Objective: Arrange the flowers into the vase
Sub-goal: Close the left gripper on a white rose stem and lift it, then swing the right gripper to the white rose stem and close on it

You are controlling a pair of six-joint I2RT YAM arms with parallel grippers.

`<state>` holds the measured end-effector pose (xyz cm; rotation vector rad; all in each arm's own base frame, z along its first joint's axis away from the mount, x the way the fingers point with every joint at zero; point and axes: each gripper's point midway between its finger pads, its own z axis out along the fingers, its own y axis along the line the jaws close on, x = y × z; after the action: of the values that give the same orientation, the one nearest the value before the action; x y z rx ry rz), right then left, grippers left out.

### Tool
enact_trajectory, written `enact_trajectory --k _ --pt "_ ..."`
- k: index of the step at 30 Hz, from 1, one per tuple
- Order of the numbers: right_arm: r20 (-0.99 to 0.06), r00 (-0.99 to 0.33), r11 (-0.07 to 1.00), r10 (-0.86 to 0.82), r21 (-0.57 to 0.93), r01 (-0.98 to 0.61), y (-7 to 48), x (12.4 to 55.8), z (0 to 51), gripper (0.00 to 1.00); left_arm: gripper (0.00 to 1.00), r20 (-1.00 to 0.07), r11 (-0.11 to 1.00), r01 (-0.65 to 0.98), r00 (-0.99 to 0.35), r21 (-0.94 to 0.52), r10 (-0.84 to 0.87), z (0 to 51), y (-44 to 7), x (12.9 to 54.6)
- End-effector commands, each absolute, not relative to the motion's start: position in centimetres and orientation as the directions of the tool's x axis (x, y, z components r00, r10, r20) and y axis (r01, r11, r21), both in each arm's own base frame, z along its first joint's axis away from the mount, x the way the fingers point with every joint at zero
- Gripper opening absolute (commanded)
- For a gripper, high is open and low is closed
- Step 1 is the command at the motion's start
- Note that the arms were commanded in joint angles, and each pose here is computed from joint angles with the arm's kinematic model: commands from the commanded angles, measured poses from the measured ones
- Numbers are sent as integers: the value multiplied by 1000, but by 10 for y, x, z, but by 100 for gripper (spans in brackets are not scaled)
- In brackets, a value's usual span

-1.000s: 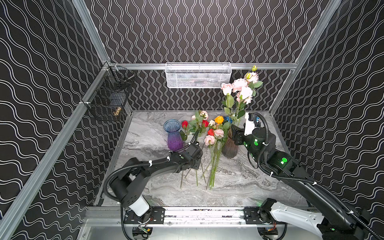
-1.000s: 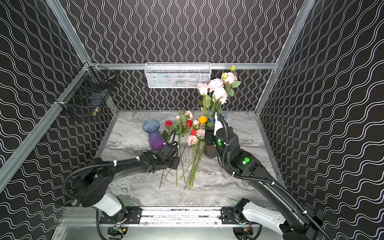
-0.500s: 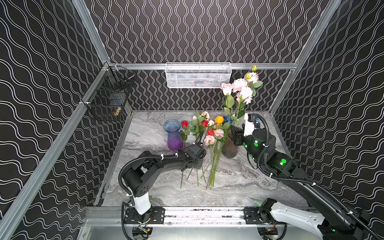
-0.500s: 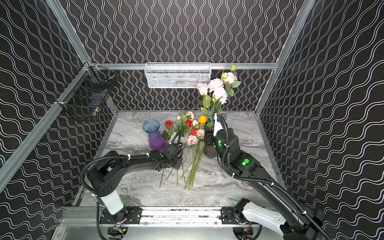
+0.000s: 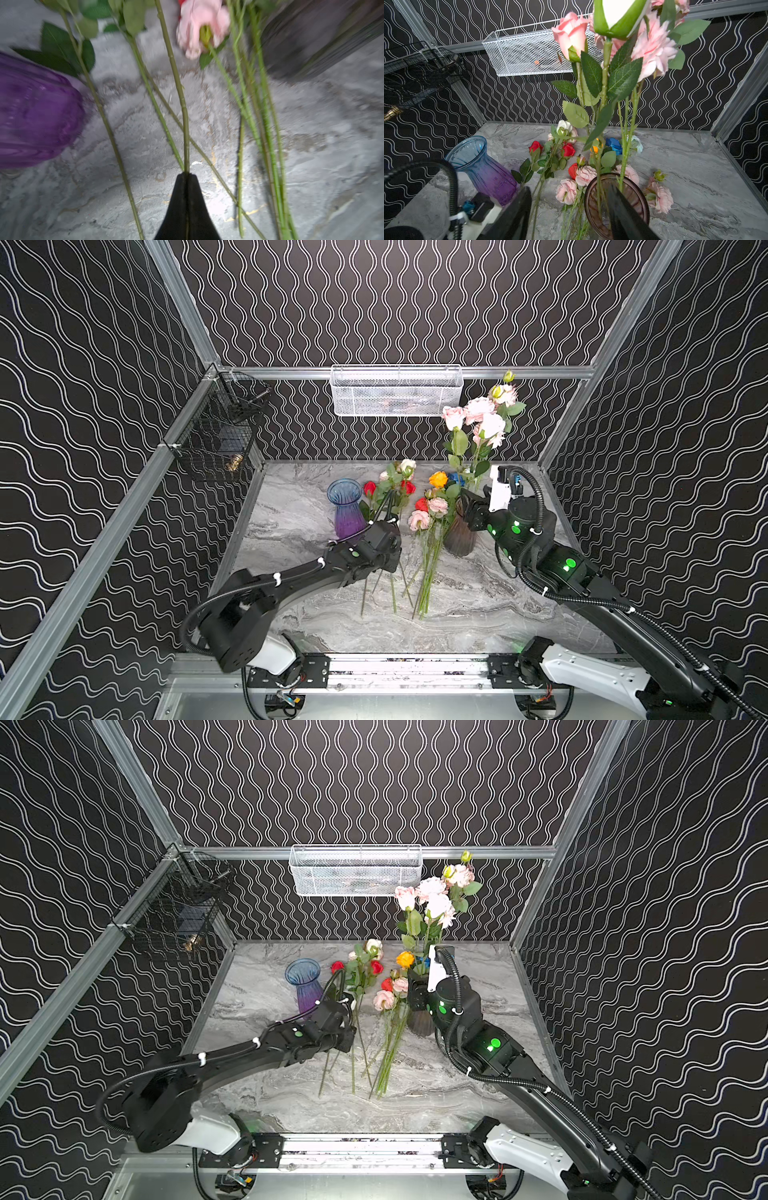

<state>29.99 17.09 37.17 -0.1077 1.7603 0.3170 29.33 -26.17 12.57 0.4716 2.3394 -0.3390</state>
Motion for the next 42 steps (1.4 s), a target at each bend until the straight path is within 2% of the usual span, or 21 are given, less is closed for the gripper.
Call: enact_trajectory --k 1,7,10,14,19,26,33,40,42 --pt "-972 -182 941 149 195 -275 177 300 385 60 0 -732 895 417 -658 -156 179 144 -261 290" --pt "-967 -180 901 178 234 -366 193 294 393 61 0 -846 854 428 -533 -298 -28 187 -251 280" --pt "-960 -186 856 207 270 -442 207 290 400 64 0 -893 773 505 -417 -385 -172 214 -250 269" --pt "-951 -224 749 213 306 -588 243 283 405 71 0 -908 682 603 -227 -414 -351 244 -240 256" --pt "-940 -284 644 188 336 -687 283 287 405 74 0 -905 635 678 -111 -371 -410 263 -241 248" --pt "-911 -384 580 151 397 -712 324 307 392 72 0 -880 581 729 -61 -361 -470 274 -245 242" --pt "-882 -455 528 123 447 -722 351 317 376 61 0 -884 560 750 -69 -351 -462 274 -248 236" --pt "-864 -493 491 106 477 -729 366 321 368 40 0 -892 567 749 -72 -344 -446 272 -247 235" --pt "-864 -494 485 102 476 -733 367 320 369 30 0 -895 568 748 -75 -342 -440 271 -248 235"
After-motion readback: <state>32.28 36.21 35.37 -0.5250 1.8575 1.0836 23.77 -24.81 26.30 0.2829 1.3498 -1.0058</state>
